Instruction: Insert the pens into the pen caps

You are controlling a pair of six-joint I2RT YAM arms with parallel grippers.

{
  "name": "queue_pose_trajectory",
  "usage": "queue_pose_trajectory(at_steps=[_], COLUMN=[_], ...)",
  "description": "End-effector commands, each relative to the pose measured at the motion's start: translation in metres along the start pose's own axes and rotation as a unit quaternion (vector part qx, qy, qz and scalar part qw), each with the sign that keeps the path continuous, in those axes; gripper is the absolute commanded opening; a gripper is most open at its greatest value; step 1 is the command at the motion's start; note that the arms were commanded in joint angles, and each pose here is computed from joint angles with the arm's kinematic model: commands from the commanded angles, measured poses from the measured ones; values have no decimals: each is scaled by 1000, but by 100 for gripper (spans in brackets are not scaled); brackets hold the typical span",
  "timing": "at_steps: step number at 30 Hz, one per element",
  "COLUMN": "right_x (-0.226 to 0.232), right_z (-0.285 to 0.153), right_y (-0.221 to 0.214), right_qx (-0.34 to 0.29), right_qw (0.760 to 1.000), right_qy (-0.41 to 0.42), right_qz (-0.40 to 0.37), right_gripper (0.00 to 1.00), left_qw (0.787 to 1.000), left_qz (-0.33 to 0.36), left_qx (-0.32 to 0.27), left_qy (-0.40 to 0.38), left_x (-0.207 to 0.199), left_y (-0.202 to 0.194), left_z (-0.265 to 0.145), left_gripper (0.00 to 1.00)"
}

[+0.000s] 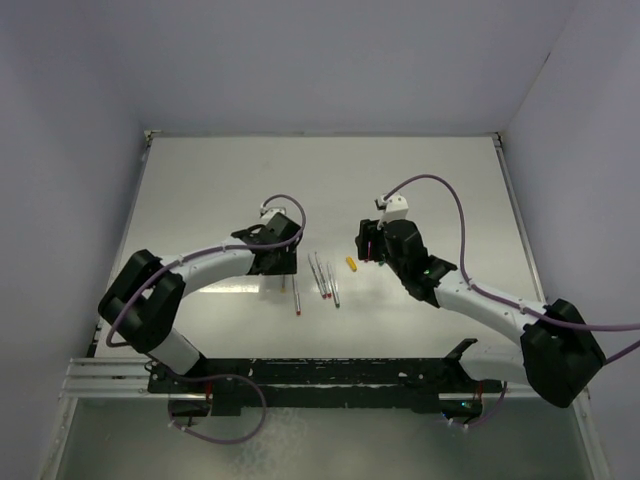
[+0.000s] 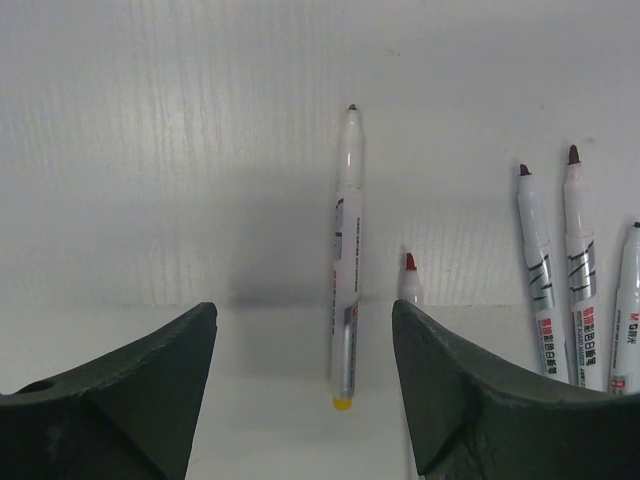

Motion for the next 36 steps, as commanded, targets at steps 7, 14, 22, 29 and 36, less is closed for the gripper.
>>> queue_pose_trajectory(at_steps=[7,14,22,29,36], right_x=[1,1,2,3,0], right_z=[1,0,-4,-6,-9], right_y=[7,8,13,16,15], right_qx=[-20,-21,-25,-26,-25], right_qw=[1000,1000,999,999,999], right_qy=[-4,-7,-2,-1,-6], right_qz=[18,22,26,26,32], right_gripper=[61,61,61,61,61], left_qw=[1000,1000,999,998,996], left_qz=[6,13,24,25,29], left_qx=[-3,10,32,55,88], left_qy=[9,7,4,2,-6], left_x=[-6,-6,-6,-1,3], left_y=[11,6,2,-4,-15], left_z=[7,8,11,18,26], left_gripper=[73,52,38,40,28])
Point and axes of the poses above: each gripper's point midway between its finger pads, its own z axis out along the fingers, its own x axis along the line the jaws close on, y = z × x, the point moved 1 cm from there along -z, back along the fingers, and after that the axes turned 3 degrees about z, right-handed, at the moved point
